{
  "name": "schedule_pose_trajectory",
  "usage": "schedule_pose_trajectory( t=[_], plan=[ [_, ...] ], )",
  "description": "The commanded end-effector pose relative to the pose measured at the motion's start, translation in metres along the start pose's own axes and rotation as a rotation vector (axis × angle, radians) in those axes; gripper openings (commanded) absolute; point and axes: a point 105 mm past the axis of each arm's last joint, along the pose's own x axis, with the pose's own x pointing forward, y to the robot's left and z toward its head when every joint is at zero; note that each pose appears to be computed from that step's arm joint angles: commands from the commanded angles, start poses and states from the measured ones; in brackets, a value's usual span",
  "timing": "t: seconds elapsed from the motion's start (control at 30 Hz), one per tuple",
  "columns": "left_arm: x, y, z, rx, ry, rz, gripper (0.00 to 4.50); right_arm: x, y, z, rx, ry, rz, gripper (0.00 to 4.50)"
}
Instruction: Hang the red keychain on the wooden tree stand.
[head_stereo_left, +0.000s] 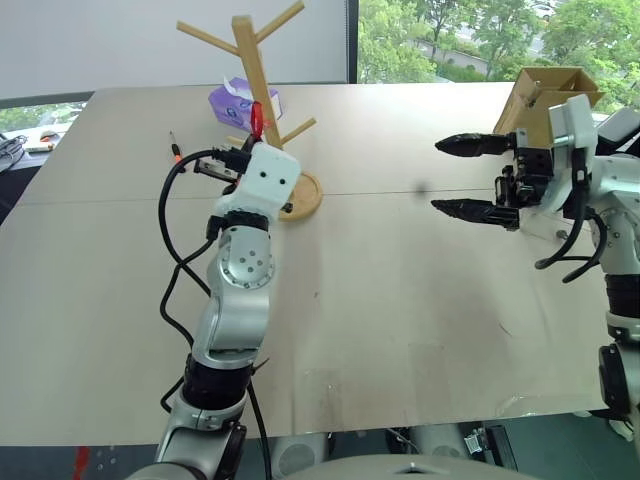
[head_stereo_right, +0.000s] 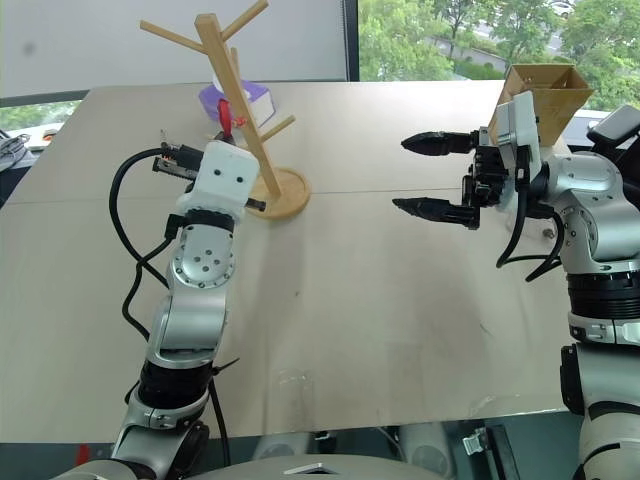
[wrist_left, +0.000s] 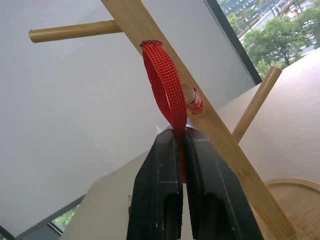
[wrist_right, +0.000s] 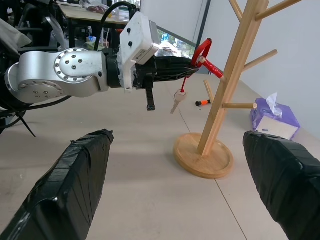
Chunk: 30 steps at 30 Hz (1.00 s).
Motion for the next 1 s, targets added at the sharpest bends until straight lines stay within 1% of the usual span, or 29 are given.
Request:
schedule_pose_trajectory(
  t=[0.03, 0.3, 0.53, 0.67, 0.83, 1.0],
  plan=[
    [0.002, 0.005, 0.014, 0.023, -0.052, 0.025, 0.1, 0.0, 0.0, 0.018, -0.07, -0.036, 0.0, 4.5],
    [0.004, 0.002, 0.008, 0.04, -0.024, 0.011, 0.1, -0.001, 0.001, 0.019, -0.072, -0.036, -0.002, 4.5],
    [0.006, -0.002, -0.002, 0.079, 0.019, -0.005, 0.1, 0.001, 0.002, 0.02, -0.07, -0.041, -0.005, 4.5],
    [0.009, -0.001, 0.0, 0.093, 0.013, -0.003, 0.1, 0.002, 0.003, 0.02, -0.069, -0.045, -0.007, 4.5],
    [0.013, -0.003, 0.0, 0.069, 0.024, -0.001, 0.1, 0.002, 0.004, 0.02, -0.071, -0.052, -0.013, 4.5],
    [0.017, -0.004, 0.009, 0.057, -0.009, 0.002, 0.1, 0.003, 0.005, 0.02, -0.069, -0.053, -0.015, 4.5]
  ],
)
